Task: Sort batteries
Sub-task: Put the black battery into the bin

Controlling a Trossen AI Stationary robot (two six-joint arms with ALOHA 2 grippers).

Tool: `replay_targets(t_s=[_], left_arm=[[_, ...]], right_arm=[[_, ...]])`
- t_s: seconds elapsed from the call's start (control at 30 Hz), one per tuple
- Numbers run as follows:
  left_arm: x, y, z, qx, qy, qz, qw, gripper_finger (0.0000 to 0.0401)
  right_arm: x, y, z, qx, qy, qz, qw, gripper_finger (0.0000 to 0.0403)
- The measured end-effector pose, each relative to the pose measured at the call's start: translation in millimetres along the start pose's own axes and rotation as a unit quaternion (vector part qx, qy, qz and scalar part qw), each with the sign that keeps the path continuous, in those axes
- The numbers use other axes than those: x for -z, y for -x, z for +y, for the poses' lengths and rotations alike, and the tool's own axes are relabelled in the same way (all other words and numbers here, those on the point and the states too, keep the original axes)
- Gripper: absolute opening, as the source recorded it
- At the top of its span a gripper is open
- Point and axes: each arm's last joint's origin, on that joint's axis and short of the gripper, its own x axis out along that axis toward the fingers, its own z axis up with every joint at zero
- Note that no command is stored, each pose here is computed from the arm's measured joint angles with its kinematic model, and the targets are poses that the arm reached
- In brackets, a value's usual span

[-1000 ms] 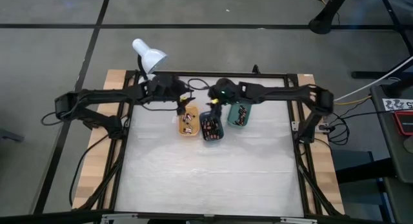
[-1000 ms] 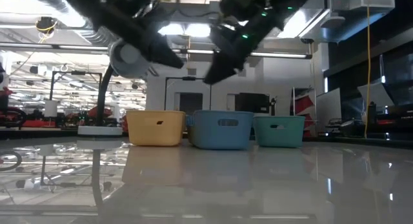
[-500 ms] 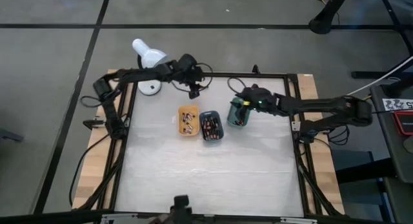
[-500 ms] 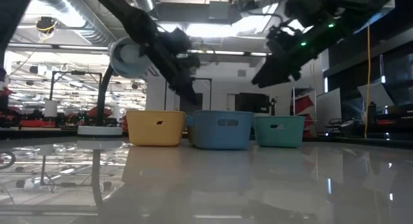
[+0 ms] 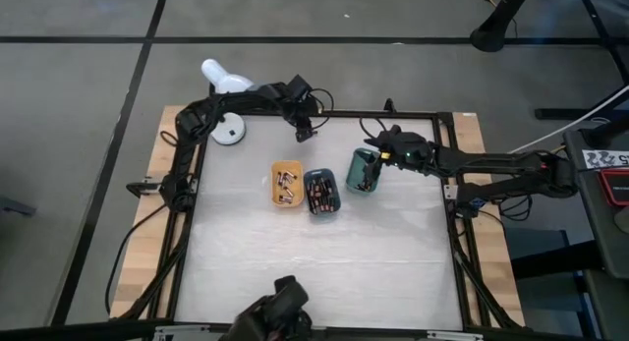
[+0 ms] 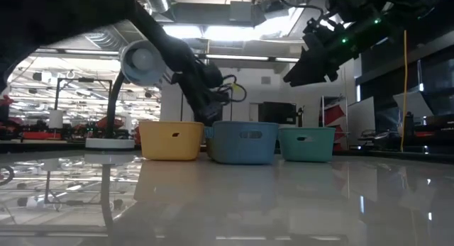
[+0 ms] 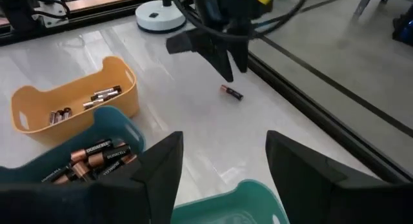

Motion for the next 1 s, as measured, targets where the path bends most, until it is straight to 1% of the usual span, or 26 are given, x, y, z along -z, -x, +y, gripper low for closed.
replay_targets(t_s=[0.07, 0.27, 0.53, 0.67, 0.87, 0.93, 1.0], left_arm=[[-0.4, -6.4, 1.5, 0.003, 0.003, 0.007, 1.000, 0.0156], [9.7, -24.6, 2.0, 0.010, -0.011, 0.040, 0.999, 0.0156], [12.2, -30.8, 3.2, -0.016, -0.014, 0.057, 0.998, 0.0151], [12.2, -31.4, 2.3, -0.018, -0.019, 0.060, 0.998, 0.0111], [9.8, -33.4, -5.8, -0.015, -0.065, 0.065, 0.996, 0.0022], [6.9, -31.4, -10.9, -0.017, -0.082, 0.064, 0.994, 0.0014], [3.1, -27.7, -16.7, -0.018, -0.097, 0.062, 0.993, 0.0018]], right_arm=[[0.0, -0.1, 0.3, -0.004, 0.000, 0.000, 1.000, 0.0221], [0.1, -0.1, 0.5, -0.009, 0.000, 0.001, 1.000, 0.0221], [0.0, -0.2, 0.6, -0.009, 0.000, 0.001, 1.000, 0.0221], [0.0, -0.2, 0.7, -0.010, 0.000, 0.000, 1.000, 0.0221], [0.0, -0.2, 0.8, -0.013, 0.000, 0.001, 1.000, 0.0221], [0.1, -0.2, 1.0, -0.016, 0.000, 0.001, 1.000, 0.0221], [0.1, -0.2, 1.0, -0.017, 0.000, 0.001, 1.000, 0.0221]])
